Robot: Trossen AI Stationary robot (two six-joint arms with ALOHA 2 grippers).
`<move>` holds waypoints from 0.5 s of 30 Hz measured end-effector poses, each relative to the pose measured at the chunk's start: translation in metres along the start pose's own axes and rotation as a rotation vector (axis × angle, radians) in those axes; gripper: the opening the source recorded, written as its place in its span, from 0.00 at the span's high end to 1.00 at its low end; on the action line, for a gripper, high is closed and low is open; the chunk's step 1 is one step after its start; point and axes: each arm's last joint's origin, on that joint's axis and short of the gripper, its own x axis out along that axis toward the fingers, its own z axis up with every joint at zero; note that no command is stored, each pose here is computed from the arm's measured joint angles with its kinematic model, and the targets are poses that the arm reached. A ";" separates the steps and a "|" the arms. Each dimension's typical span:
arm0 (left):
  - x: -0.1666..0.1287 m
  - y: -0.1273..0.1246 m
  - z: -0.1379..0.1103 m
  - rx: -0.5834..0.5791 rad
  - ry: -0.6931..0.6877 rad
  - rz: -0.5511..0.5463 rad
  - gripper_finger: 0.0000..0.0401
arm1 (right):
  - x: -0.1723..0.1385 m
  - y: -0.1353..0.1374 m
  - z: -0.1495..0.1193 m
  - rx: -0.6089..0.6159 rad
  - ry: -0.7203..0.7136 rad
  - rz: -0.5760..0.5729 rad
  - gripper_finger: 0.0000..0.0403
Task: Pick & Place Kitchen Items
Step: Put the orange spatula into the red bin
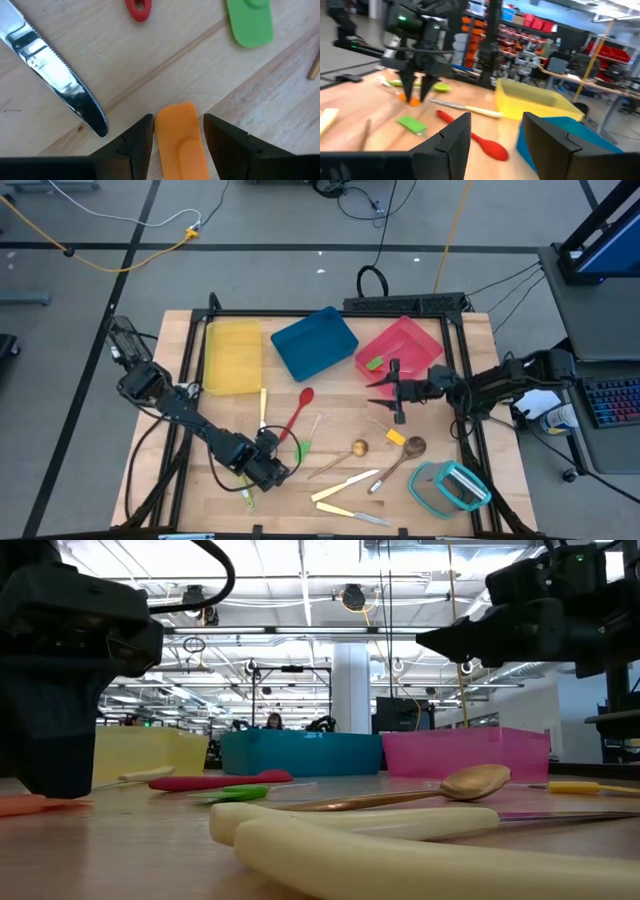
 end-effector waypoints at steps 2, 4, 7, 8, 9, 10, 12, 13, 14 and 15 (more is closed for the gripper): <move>0.000 0.000 -0.001 0.015 0.001 0.000 0.55 | 0.001 0.005 0.001 0.001 -0.005 0.026 0.58; 0.000 0.001 -0.001 0.026 0.000 0.006 0.55 | 0.002 0.010 0.002 0.001 -0.012 0.050 0.58; 0.000 0.003 -0.001 0.056 0.000 0.027 0.55 | 0.002 0.016 0.003 0.003 -0.010 0.083 0.58; 0.000 0.003 -0.001 0.069 0.002 0.031 0.56 | 0.002 0.017 0.003 0.004 -0.007 0.092 0.58; 0.000 0.003 -0.001 0.079 0.002 0.033 0.57 | 0.003 0.019 0.003 0.005 -0.003 0.101 0.58; 0.000 0.003 -0.001 0.083 0.002 0.034 0.59 | 0.003 0.020 0.003 0.006 -0.002 0.108 0.58; 0.000 0.004 0.000 0.084 -0.005 0.036 0.65 | 0.003 0.023 0.002 0.007 0.004 0.121 0.58; 0.000 0.003 0.000 0.087 -0.014 0.028 0.68 | 0.003 0.024 0.002 0.008 0.008 0.126 0.58; 0.000 0.002 0.000 0.097 -0.027 0.022 0.72 | 0.003 0.025 0.002 0.009 0.012 0.132 0.58; 0.001 0.002 0.000 0.107 -0.038 0.014 0.75 | 0.003 0.026 0.002 0.010 0.013 0.137 0.58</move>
